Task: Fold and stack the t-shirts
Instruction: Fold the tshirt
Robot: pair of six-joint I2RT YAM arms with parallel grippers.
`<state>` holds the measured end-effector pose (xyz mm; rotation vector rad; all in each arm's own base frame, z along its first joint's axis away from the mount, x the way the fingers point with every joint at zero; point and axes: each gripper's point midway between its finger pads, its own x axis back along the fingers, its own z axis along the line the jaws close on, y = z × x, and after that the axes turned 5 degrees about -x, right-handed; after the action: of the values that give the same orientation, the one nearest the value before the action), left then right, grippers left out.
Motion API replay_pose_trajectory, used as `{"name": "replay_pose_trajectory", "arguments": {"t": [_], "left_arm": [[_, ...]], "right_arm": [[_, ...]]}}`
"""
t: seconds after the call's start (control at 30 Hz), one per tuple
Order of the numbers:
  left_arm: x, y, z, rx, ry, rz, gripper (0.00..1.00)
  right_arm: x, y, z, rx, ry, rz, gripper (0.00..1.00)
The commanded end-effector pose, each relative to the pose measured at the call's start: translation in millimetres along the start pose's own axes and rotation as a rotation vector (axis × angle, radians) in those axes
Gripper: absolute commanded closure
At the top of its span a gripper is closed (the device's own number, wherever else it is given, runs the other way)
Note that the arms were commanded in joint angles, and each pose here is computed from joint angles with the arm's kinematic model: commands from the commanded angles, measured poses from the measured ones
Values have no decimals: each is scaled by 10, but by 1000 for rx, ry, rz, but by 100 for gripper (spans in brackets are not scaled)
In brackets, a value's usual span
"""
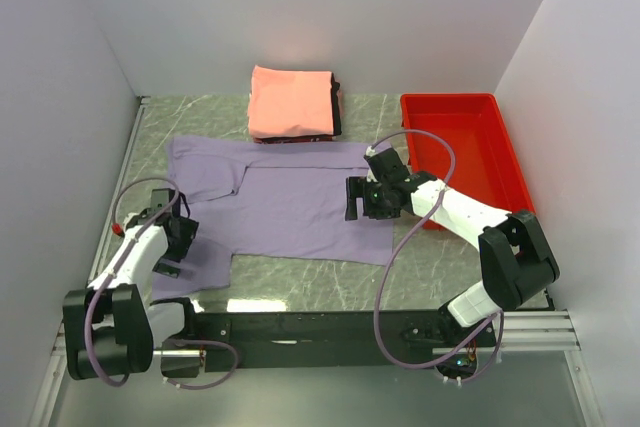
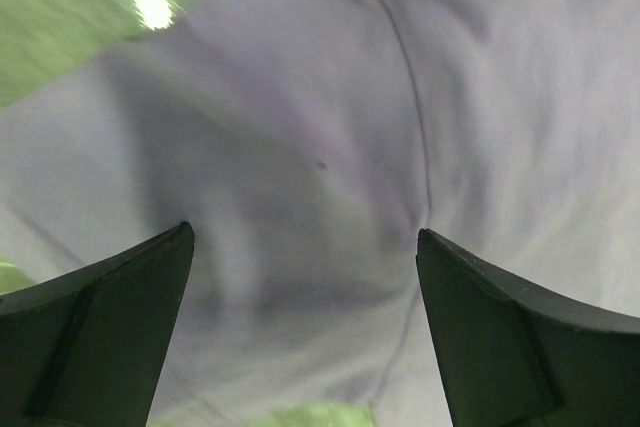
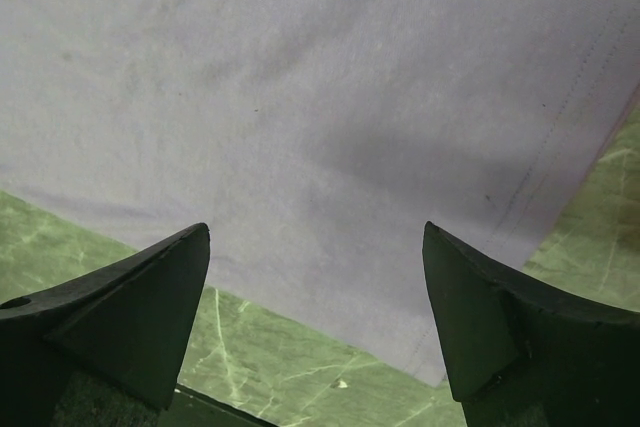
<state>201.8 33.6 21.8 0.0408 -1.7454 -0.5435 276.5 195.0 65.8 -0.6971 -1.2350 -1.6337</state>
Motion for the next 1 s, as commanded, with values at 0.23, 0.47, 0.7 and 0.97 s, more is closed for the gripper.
{"name": "replay_pose_trajectory", "arguments": {"t": [0.23, 0.47, 0.7, 0.97], "left_arm": [[283, 311, 90, 54, 39, -106, 1], [352, -222, -28, 52, -167, 85, 1], [561, -406, 62, 64, -180, 99, 1], [553, -658, 249, 29, -34, 159, 0]], "right_arm": [[122, 160, 19, 23, -7, -55, 7], [114, 124, 63, 22, 23, -42, 7], [134, 105, 64, 23, 29, -44, 7], [122, 79, 59, 18, 38, -46, 7]]}}
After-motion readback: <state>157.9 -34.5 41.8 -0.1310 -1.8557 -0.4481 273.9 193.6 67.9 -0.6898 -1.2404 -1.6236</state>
